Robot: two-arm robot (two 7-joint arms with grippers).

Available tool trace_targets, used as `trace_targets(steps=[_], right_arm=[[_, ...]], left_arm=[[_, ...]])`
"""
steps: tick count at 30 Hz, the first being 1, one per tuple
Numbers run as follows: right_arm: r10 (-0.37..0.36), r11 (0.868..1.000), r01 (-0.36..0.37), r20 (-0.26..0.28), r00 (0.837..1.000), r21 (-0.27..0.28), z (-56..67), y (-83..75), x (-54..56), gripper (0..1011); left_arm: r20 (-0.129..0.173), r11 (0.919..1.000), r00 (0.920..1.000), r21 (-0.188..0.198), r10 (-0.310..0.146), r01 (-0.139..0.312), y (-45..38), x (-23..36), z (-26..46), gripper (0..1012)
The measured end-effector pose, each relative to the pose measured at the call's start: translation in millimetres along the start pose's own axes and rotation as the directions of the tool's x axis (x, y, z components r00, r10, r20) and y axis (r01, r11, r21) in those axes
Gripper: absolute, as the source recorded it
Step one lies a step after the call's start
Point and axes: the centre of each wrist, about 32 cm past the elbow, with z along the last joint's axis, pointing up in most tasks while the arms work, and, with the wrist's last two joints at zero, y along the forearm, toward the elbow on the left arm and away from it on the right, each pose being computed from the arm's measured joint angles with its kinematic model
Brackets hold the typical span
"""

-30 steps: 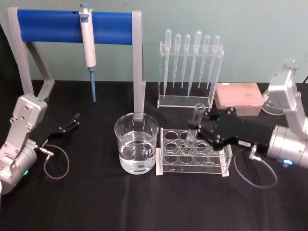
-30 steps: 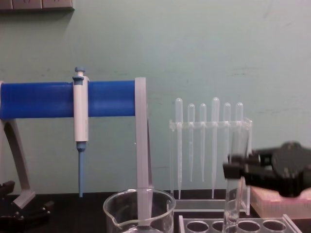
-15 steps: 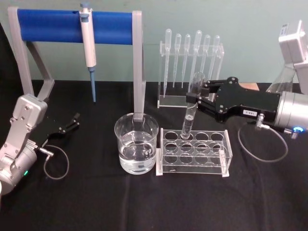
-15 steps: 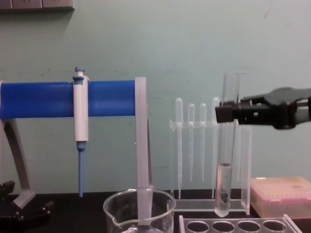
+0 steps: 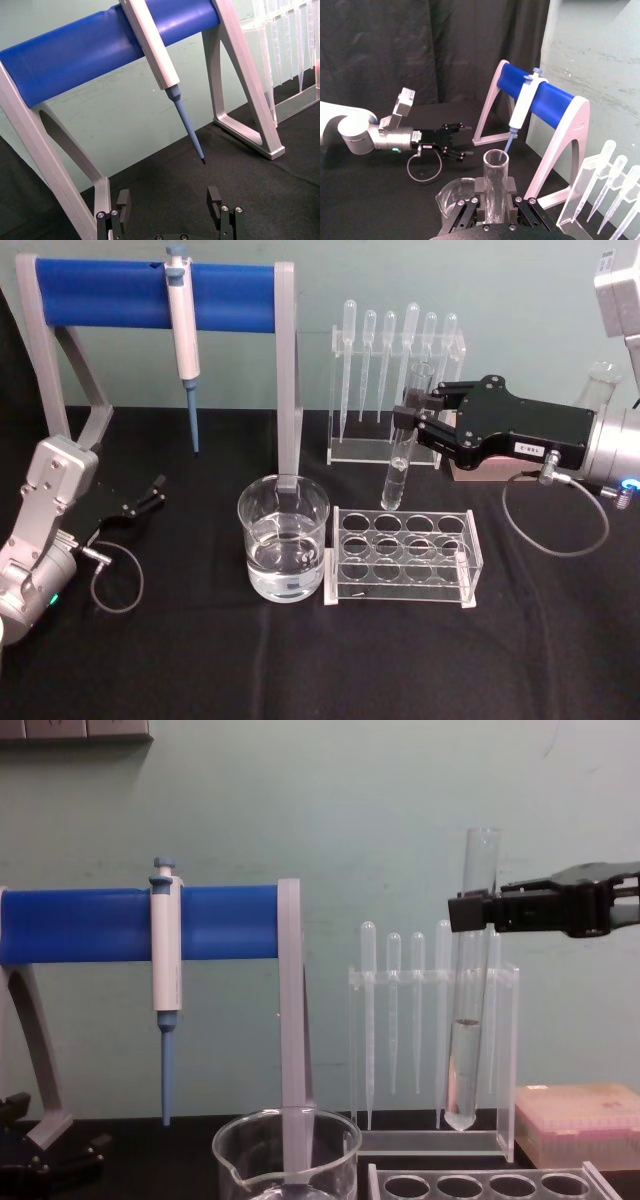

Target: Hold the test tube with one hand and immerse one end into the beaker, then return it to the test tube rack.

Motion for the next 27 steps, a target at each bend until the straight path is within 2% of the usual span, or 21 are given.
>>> trace_targets(steps=[27], right_arm=[[0.002, 1.0, -0.002, 0.002, 1.0, 0.0, 2.1, -0.3, 0.4, 235]], left_arm=[[0.0, 1.0, 1.0, 0.0, 0.0, 0.0, 0.0, 0.0, 0.0, 1000]])
